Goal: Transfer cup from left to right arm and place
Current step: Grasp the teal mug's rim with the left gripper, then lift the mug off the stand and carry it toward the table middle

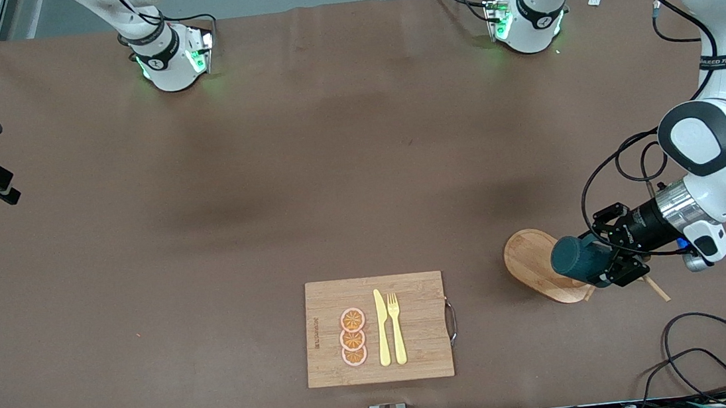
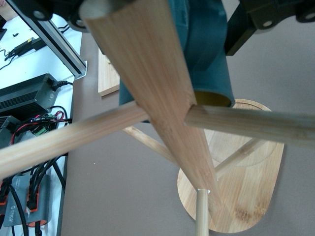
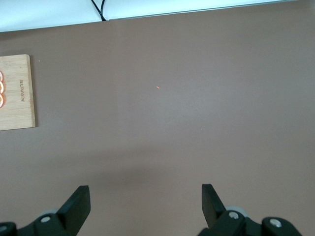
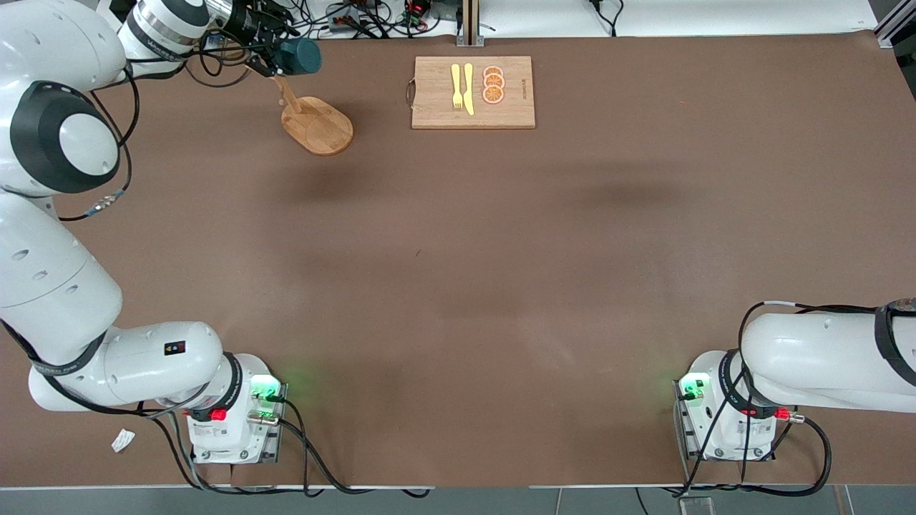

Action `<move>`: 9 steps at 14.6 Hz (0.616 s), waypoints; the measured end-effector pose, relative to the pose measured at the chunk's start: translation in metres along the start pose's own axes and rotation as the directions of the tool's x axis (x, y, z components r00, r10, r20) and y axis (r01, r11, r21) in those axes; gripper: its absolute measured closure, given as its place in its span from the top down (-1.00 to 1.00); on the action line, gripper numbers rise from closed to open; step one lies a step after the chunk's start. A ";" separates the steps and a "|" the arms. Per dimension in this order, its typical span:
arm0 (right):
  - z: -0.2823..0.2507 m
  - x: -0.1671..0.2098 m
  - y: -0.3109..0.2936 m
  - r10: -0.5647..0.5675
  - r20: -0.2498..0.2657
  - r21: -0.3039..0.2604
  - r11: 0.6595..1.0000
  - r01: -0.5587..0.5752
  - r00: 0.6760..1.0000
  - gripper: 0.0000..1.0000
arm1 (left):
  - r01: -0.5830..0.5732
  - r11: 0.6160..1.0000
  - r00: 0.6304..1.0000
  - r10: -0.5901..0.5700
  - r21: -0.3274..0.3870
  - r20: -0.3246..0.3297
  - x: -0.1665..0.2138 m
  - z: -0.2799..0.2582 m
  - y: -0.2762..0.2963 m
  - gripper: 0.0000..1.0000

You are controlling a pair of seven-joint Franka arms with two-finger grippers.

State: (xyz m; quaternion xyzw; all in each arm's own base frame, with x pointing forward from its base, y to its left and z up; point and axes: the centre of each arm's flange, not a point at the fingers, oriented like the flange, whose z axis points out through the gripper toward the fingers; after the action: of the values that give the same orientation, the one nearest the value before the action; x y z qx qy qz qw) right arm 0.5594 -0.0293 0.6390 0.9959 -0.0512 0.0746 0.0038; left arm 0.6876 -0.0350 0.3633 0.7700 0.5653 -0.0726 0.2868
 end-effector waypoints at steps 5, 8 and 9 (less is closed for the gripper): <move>0.000 0.000 0.000 0.000 0.000 0.000 1.000 0.000 1.000 1.00 | -0.001 1.000 1.000 0.001 -0.004 0.000 0.000 -0.001 0.002 0.67; 0.000 0.000 0.000 0.000 0.000 0.000 1.000 0.000 1.000 1.00 | -0.009 1.000 1.000 0.009 -0.008 0.004 -0.005 -0.001 0.005 0.67; 0.000 0.000 0.000 0.000 0.000 0.000 1.000 0.000 1.000 1.00 | -0.018 1.000 1.000 0.018 -0.011 0.010 -0.011 -0.001 0.007 0.67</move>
State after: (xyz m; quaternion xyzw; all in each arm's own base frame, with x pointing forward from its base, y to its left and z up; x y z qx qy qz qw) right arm 0.5594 -0.0294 0.6389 0.9959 -0.0513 0.0746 0.0038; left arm 0.6904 -0.0449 0.3716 0.7730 0.5575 -0.0706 0.2944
